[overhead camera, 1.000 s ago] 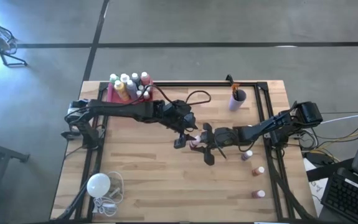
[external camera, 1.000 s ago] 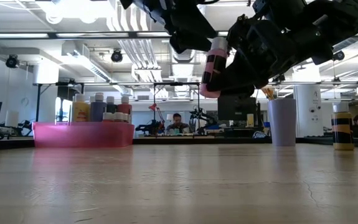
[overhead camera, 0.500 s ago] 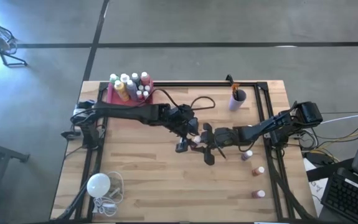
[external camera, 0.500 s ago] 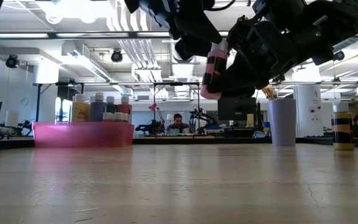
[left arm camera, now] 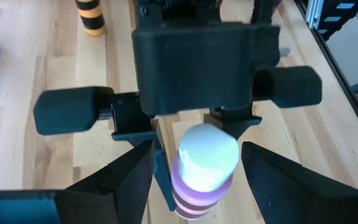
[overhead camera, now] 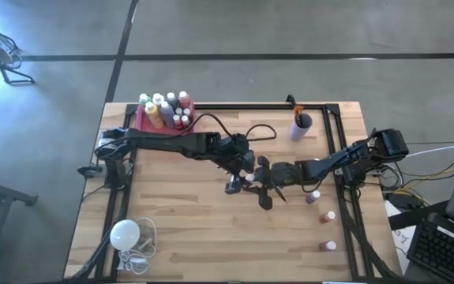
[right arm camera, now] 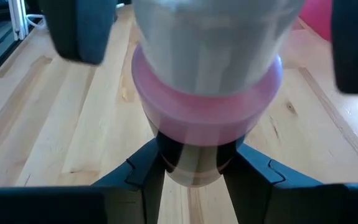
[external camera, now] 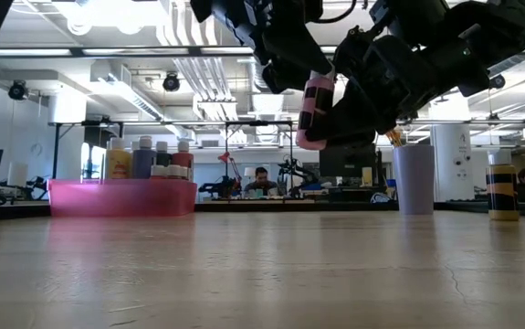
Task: Pick & Place Paint Supplies
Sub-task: Put the small pink paint bottle into the pink bin
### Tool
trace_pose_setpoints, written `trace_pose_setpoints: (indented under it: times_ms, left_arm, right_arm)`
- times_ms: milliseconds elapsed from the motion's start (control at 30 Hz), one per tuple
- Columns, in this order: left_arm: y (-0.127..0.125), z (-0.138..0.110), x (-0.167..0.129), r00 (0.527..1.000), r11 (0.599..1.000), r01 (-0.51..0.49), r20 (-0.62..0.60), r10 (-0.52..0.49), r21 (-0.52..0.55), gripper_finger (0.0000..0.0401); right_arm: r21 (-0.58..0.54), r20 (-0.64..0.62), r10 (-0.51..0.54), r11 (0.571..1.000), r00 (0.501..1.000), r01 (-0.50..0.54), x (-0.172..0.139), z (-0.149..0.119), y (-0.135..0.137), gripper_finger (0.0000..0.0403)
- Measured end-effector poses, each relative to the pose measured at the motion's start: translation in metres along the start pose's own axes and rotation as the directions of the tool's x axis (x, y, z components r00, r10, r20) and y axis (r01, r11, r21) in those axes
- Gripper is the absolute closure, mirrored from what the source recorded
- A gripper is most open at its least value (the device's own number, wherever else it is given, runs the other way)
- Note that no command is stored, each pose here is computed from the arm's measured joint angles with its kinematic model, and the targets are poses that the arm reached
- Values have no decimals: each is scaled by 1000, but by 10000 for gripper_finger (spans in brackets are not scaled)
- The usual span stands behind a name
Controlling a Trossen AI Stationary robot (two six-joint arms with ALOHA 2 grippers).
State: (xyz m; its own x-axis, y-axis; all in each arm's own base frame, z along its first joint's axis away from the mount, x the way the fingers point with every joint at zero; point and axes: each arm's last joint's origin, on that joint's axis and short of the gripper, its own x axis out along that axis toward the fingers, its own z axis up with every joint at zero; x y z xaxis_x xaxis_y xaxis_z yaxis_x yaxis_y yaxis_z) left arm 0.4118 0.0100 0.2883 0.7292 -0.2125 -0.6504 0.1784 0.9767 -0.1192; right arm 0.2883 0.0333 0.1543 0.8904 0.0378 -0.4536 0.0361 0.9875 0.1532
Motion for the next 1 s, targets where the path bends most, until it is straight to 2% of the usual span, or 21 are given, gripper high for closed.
trace_pose_setpoints:
  times_ms: [267,667,1000]
  left_arm:
    - [1,-3,2,1000,1000,-18,-17,18,13,165]
    - [0,-1,1,1000,1000,-10,-6,10,22,274]
    - [0,-1,1,1000,1000,17,-3,-17,21,275]
  right_arm:
    - [0,0,0,1000,1000,0,0,0,0,273]
    - [1,-2,-3,1000,1000,3,0,0,0,268]
    - [2,0,0,1000,1000,0,0,0,0,265]
